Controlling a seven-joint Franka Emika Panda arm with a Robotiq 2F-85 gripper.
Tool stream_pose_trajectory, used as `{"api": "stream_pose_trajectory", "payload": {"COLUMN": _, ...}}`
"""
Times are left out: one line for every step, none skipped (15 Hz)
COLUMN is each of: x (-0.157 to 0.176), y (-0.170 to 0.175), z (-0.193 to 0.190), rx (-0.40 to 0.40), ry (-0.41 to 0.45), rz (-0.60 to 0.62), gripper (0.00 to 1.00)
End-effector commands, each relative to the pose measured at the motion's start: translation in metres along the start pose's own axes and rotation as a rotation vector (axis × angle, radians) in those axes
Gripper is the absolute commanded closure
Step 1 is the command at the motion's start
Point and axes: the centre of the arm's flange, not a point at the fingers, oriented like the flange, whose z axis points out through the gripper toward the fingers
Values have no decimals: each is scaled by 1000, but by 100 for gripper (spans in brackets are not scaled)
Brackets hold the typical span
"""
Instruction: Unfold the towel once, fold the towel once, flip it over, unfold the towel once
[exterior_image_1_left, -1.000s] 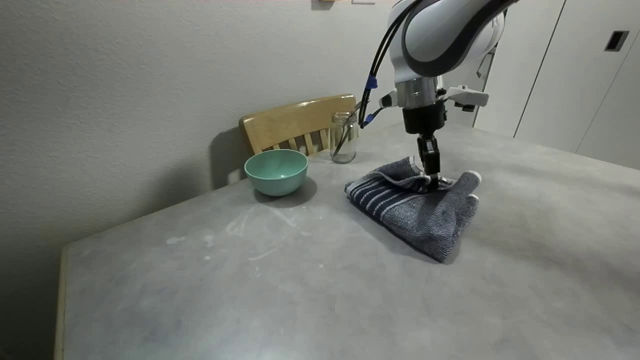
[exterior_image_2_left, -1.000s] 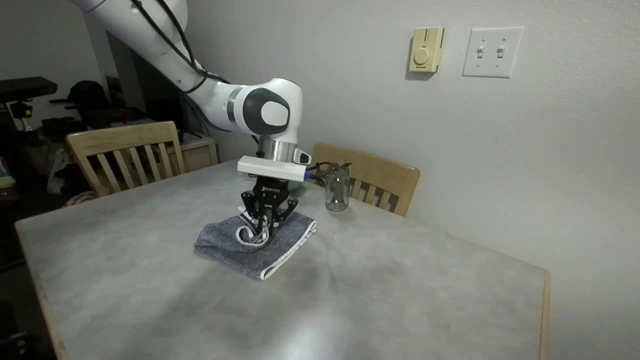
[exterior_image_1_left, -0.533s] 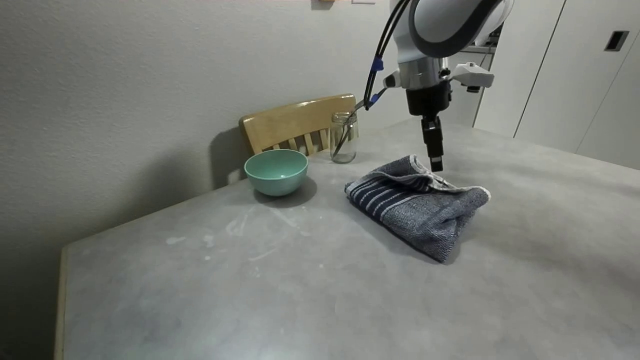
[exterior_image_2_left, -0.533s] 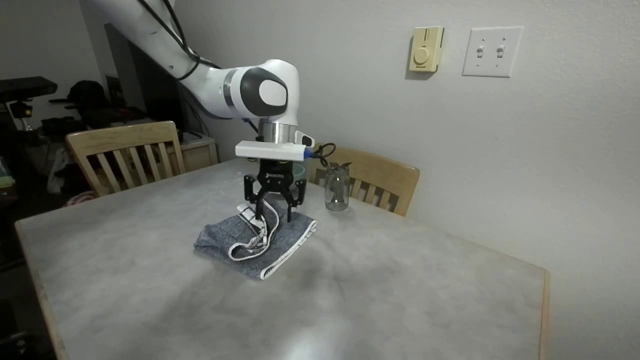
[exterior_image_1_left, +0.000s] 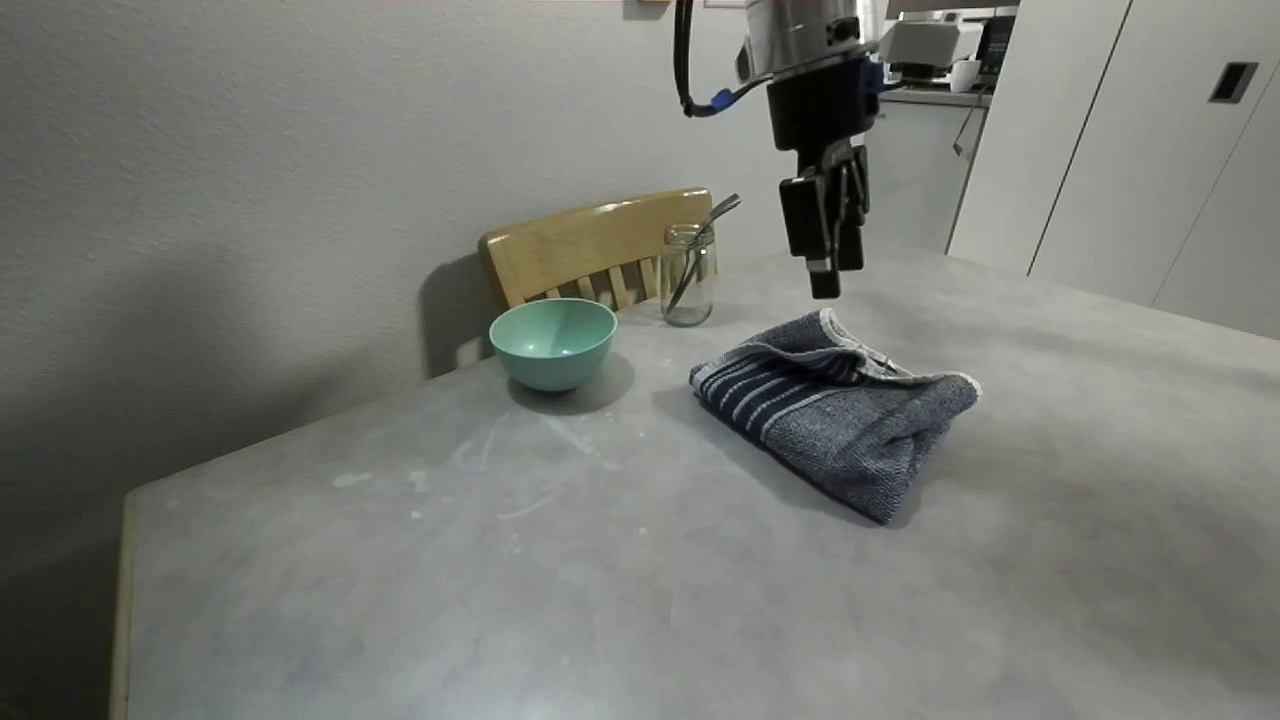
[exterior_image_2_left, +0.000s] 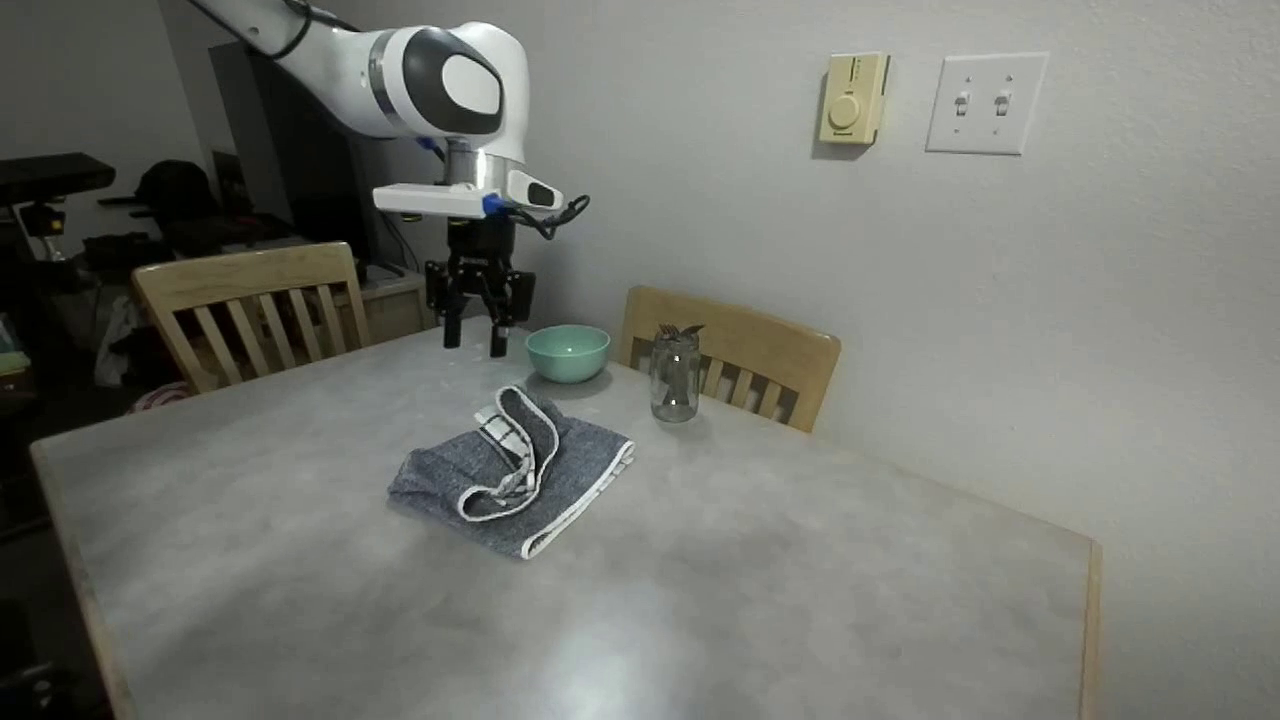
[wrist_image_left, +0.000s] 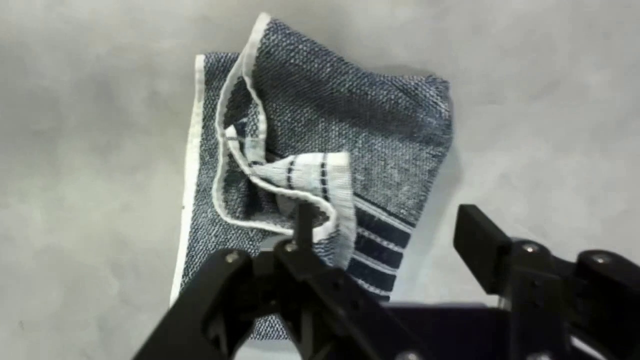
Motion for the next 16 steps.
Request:
{"api": "stream_pose_trajectory", "payload": {"x": -4, "y": -8, "z": 3, "rx": 113, "ry": 22, "rz": 171, "gripper": 57}}
{"api": "stream_pose_trajectory", "payload": {"x": -2, "y": -8, "z": 9, "rx": 136, "ry": 30, "rz": 224, "gripper": 65}}
{"api": "stream_pose_trajectory", "payload": {"x": 0, "y": -7, "z": 14, "rx": 159, "ry": 35, "rz": 277, "gripper": 71}}
{"api": "stream_pose_trajectory", "payload": {"x": 5, "y": -6, "z": 22, "rx": 183, "ry": 40, "rz": 328, "gripper": 79}}
{"api": "stream_pose_trajectory", "payload": {"x": 10, "y": -3, "z": 30, "rx": 207, "ry": 44, "rz": 382, "gripper": 84}}
{"api": "stream_pose_trajectory", "payload": {"x": 14, "y": -2, "z": 38, "rx": 230, "ry": 49, "rz": 434, "gripper": 93}}
{"api": "stream_pose_trajectory", "payload": {"x": 18, "y": -1, "z": 46, "rx": 250, "ry": 49, "rz": 490, "gripper": 98}}
{"api": "stream_pose_trajectory", "payload": {"x": 22, "y": -1, "z": 55, "rx": 268, "ry": 48, "rz": 545, "gripper": 100}}
{"api": "stream_pose_trajectory", "payload": {"x": 25, "y": 0, "z": 63, "rx": 283, "ry": 49, "rz": 601, "gripper": 100}}
{"api": "stream_pose_trajectory", "payload": {"x": 27, "y": 2, "z": 70, "rx": 295, "ry": 50, "rz": 658, "gripper": 100}}
{"api": "stream_pose_trajectory", "payload": {"x": 30, "y": 5, "z": 78, "rx": 306, "ry": 52, "rz": 715, "gripper": 100}}
{"api": "stream_pose_trajectory", "payload": {"x": 32, "y": 8, "z": 85, "rx": 315, "ry": 54, "rz": 773, "gripper": 100}}
{"api": "stream_pose_trajectory", "payload": {"x": 34, "y": 12, "z": 92, "rx": 320, "ry": 45, "rz": 805, "gripper": 100}}
{"api": "stream_pose_trajectory", "payload": {"x": 35, "y": 16, "z": 99, "rx": 318, "ry": 33, "rz": 825, "gripper": 100}}
{"api": "stream_pose_trajectory", "payload": {"x": 35, "y": 19, "z": 105, "rx": 305, "ry": 20, "rz": 850, "gripper": 100}}
{"api": "stream_pose_trajectory", "payload": {"x": 35, "y": 22, "z": 108, "rx": 285, "ry": 7, "rz": 867, "gripper": 100}}
